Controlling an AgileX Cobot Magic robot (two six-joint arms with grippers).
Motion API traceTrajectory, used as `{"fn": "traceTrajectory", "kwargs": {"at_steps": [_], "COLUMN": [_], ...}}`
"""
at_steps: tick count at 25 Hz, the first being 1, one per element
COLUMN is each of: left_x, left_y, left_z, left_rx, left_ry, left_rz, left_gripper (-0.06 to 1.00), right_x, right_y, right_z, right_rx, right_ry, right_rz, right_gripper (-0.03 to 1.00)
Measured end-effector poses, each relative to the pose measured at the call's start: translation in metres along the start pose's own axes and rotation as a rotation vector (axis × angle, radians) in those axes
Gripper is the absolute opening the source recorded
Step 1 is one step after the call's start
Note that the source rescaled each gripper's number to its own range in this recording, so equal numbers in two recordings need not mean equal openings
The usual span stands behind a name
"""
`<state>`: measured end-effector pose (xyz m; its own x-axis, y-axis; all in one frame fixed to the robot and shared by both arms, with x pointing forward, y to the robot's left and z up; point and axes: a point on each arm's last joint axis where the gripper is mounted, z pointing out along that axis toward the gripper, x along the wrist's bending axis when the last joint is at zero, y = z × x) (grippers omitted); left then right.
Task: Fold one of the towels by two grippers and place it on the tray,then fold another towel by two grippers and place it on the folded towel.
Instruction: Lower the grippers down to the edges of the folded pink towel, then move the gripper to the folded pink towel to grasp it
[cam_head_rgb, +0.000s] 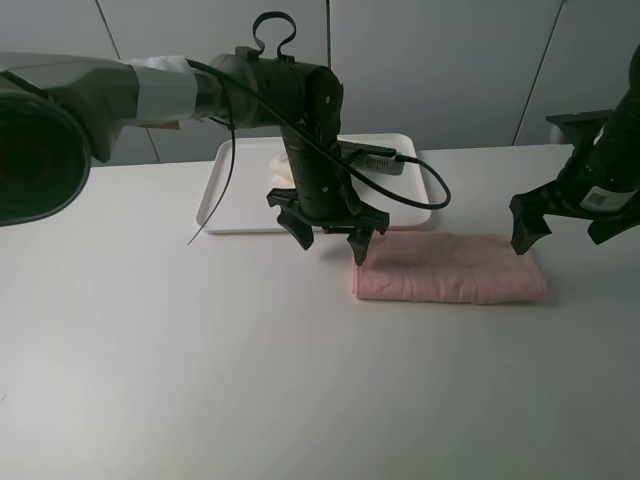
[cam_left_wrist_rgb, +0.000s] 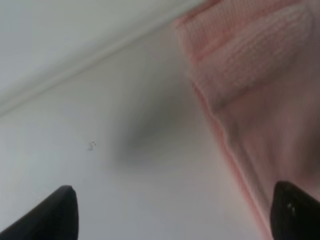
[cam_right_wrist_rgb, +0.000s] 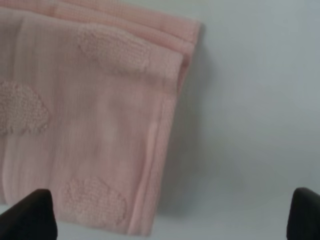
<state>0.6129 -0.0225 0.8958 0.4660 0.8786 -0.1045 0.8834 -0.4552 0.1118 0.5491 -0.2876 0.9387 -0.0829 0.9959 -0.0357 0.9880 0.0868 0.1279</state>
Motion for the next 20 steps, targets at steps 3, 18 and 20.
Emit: {"fn": "traceTrajectory", "kwargs": {"at_steps": [3,18,20], "left_x": [-0.004,-0.007,-0.007], "left_y": [0.000,0.006,0.007], "left_z": [0.002,0.023,0.024], "left_rx": [-0.009,0.065,0.067], "left_ry": [0.015,0.054,0.055], "left_rz": [-0.012,-0.026,-0.030], "left_gripper": [0.99,0.99,0.99], "right_x": [0.000,-0.001,-0.001], "right_y": [0.004,0.014,0.014], "right_z": [0.004,0.010,0.015], "right_rx": [0.019,0.045,0.059], "right_ry": [0.000,-0.011,-0.010], "right_rz": [0.000,-0.011,-0.009], "right_gripper": [1.00,1.00,1.00]}}
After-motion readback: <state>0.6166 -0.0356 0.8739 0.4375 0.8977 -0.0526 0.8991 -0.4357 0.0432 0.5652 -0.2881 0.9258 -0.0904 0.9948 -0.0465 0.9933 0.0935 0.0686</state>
